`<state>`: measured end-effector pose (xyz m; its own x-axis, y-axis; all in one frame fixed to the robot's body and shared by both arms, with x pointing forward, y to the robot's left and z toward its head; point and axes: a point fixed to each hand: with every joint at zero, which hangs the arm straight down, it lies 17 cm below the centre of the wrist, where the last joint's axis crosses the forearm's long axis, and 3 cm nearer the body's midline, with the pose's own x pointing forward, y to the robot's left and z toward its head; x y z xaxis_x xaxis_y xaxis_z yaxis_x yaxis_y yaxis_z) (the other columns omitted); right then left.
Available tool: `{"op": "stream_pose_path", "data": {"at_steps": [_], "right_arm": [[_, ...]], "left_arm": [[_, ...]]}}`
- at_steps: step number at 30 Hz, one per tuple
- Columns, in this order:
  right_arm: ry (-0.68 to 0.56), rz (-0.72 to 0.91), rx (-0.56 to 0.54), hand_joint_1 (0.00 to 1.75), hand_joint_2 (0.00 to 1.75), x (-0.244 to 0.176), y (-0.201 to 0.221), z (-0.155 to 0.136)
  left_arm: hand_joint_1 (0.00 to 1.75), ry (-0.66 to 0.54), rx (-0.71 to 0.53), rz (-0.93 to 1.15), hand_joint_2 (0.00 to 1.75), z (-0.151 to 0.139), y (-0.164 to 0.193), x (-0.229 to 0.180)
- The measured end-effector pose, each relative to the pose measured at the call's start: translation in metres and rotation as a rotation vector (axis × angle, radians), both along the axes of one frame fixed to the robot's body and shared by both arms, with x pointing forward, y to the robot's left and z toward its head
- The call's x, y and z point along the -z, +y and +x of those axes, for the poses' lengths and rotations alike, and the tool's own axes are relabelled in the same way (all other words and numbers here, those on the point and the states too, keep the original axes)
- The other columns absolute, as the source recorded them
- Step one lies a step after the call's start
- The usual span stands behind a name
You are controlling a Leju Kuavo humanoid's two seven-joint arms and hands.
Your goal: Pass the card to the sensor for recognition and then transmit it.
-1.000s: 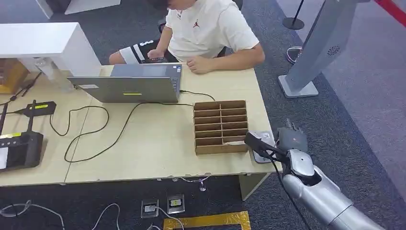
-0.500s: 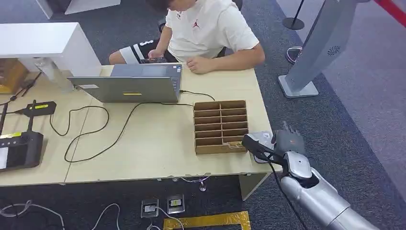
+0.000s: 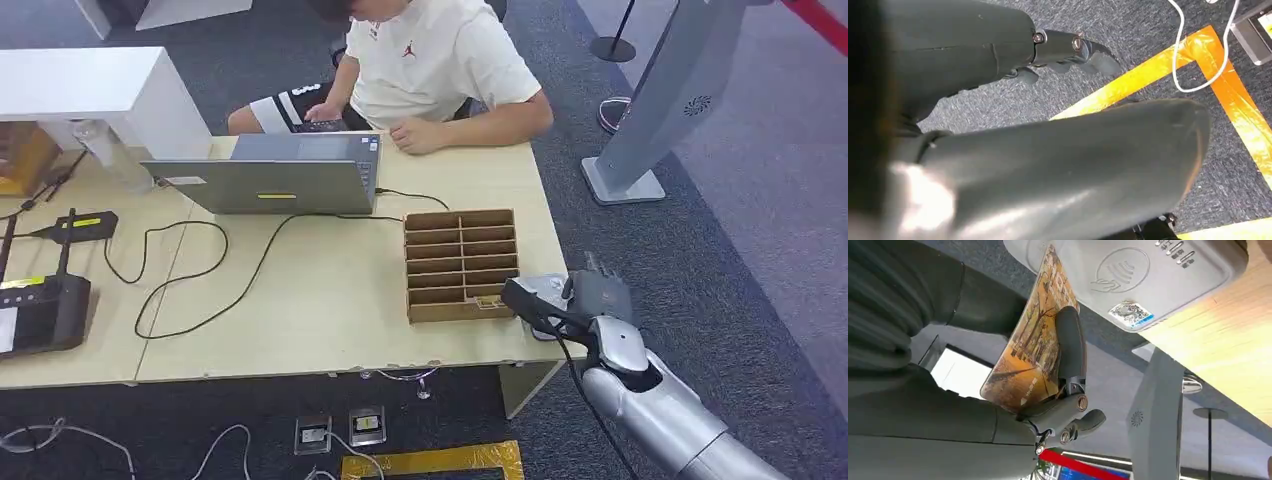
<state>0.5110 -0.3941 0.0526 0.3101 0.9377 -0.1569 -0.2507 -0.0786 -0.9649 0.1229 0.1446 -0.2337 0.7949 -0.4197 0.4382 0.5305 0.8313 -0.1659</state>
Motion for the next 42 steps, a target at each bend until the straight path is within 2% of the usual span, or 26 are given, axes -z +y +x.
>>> {"op": "stream_pose_path", "data": {"at_steps": [4, 22, 42], "right_arm": [[-0.026, 0.039, 0.008, 1.75, 1.75, -0.003, 0.002, 0.002], [0.049, 0.141, 0.004, 1.75, 1.75, 0.022, 0.022, -0.008], [-0.009, 0.194, 0.002, 1.75, 1.75, 0.014, 0.031, -0.001]], "left_arm": [[0.00, 0.000, -0.003, 0.001, 0.00, 0.001, 0.001, 0.000], [0.00, -0.001, -0.005, -0.013, 0.00, 0.004, -0.003, -0.001], [0.00, -0.016, 0.020, -0.005, 0.00, 0.001, -0.003, 0.001]]}}
